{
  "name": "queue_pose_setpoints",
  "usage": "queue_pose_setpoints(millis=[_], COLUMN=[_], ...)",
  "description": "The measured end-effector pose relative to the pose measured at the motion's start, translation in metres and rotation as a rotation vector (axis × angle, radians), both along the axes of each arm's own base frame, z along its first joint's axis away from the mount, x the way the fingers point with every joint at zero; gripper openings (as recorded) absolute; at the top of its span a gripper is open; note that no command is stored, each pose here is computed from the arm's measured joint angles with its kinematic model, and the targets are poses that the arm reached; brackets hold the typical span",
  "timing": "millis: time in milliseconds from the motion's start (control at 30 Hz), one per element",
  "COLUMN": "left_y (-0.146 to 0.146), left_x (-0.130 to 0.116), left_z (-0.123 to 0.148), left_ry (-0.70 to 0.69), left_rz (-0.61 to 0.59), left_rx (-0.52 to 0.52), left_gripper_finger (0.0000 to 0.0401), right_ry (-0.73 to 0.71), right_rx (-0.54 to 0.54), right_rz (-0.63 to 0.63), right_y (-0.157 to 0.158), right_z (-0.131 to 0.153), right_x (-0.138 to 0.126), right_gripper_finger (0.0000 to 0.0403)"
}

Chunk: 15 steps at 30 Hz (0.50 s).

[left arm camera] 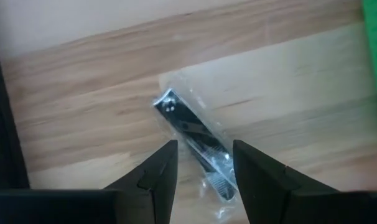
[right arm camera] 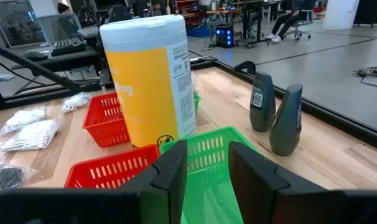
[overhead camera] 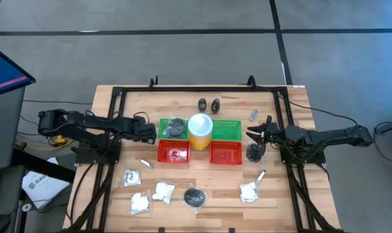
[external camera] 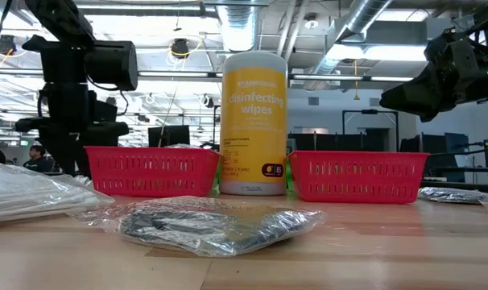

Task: Pick & Place Travel size toiletries
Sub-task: Put the nail cutter into the left red basket

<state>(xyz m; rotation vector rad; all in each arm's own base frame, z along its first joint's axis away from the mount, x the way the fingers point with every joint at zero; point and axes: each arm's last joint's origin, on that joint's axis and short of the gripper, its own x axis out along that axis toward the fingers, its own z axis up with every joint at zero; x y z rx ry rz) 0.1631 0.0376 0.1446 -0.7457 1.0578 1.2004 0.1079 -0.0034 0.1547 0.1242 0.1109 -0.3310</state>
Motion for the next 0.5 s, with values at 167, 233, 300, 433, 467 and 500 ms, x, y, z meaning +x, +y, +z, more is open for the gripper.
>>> queue_pose_setpoints(millis=[167, 233, 300, 433, 467, 500], left_y=[0.0003, 0.0004, 0.0004, 0.0011, 0.0014, 0.0015], left_x=[0.0001, 0.0005, 0.0006, 0.0006, 0.0005, 0.0006], left_z=[0.0003, 0.0003, 0.0003, 0.0006, 0.0008, 0.0007], left_ry=[-0.014, -0.025, -0.028, -0.035, -0.041, -0.049], left_rz=[0.030, 0.049, 0.052, 0.077, 0.098, 0.113], left_rx=[0.010, 0.010, 0.011, 0.038, 0.048, 0.050], left_gripper_finger=[0.0149, 0.0158, 0.0170, 0.0199, 0.0206, 0.0212], right_ry=[0.000, 0.000, 0.000, 0.000, 0.001, 0.000], right_rx=[0.000, 0.000, 0.000, 0.000, 0.000, 0.000], right_rz=[0.000, 0.000, 0.000, 0.000, 0.000, 0.000], right_y=[0.0000, 0.0000, 0.0000, 0.0000, 0.0000, 0.0000], right_z=[-0.0001, -0.0001, 0.0000, -0.0001, -0.0001, 0.0000], right_x=[0.0000, 0.0000, 0.0000, 0.0000, 0.0000, 0.0000], right_gripper_finger=[0.0109, 0.0109, 0.0109, 0.0109, 0.0109, 0.0109])
